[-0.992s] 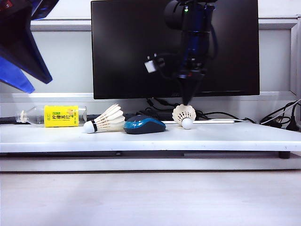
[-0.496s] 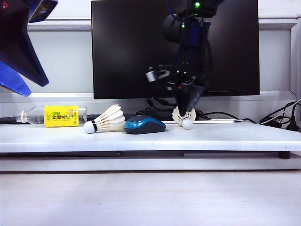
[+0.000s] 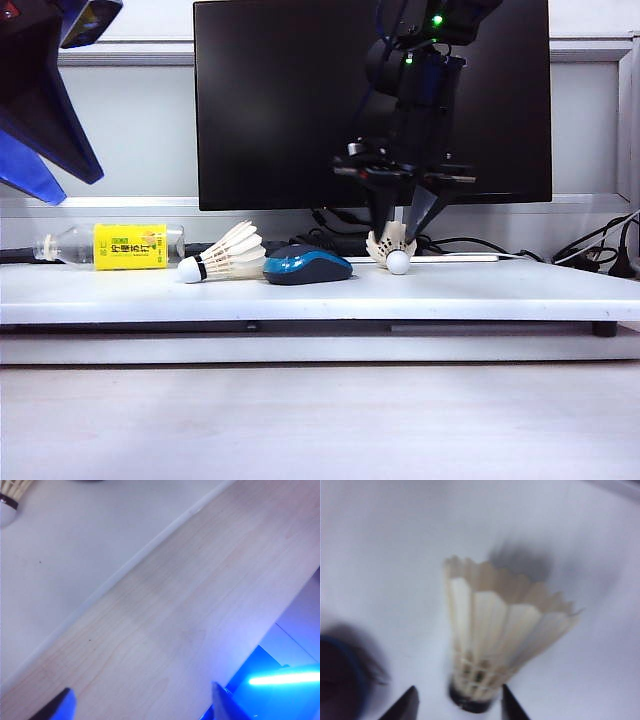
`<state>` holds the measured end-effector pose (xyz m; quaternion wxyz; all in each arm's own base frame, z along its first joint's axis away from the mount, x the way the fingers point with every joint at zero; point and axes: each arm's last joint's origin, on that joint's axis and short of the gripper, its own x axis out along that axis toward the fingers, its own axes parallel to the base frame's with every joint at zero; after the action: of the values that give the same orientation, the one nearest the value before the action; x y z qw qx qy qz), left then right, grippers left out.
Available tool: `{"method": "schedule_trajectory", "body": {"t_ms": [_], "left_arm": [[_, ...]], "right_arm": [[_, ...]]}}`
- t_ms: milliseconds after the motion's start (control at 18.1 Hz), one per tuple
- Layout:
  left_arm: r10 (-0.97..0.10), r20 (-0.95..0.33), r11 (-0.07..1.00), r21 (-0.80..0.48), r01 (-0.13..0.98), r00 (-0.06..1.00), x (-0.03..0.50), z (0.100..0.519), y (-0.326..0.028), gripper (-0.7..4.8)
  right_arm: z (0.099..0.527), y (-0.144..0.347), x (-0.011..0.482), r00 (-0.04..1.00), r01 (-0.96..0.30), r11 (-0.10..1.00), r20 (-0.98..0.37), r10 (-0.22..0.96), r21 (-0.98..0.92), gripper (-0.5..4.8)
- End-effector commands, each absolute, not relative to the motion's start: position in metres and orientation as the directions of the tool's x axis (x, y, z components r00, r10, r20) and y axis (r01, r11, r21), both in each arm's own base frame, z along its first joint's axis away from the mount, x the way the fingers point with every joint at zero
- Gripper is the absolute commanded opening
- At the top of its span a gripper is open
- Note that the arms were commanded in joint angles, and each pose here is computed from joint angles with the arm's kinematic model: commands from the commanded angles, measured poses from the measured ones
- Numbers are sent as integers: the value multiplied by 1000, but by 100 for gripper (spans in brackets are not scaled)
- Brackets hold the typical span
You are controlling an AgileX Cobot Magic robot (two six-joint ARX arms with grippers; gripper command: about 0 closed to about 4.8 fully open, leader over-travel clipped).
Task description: Stack the badminton balls on the table vertically.
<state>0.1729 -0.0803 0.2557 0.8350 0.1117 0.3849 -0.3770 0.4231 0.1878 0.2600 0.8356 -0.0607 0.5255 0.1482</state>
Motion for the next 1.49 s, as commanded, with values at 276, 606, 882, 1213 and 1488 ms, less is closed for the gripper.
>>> {"method": "schedule_trajectory", "body": {"t_ms": [276,606,882,1213,1488], "left_arm": [[-549,-723,691,-109,715,420,173,257,-81,364],[-547,-726,691,-110,715,417,172,257,-80,364],[-547,-726,690,-111,715,416,172,257,-80,364],[-543,-734,691,-116,713,407,172,256,-80,364],[-543,-736,691,-118,713,404,171,256,-80,364]], "right_arm": [[249,189,424,360,-201,974,-917,174,106,212],[241,189,425,341,-190,978,-929,143,81,169],[241,188,425,341,-72,989,-929,147,130,127],[240,192,424,293,339,874,-922,254,349,117],[241,203,419,302,505,781,-923,239,368,186]]}}
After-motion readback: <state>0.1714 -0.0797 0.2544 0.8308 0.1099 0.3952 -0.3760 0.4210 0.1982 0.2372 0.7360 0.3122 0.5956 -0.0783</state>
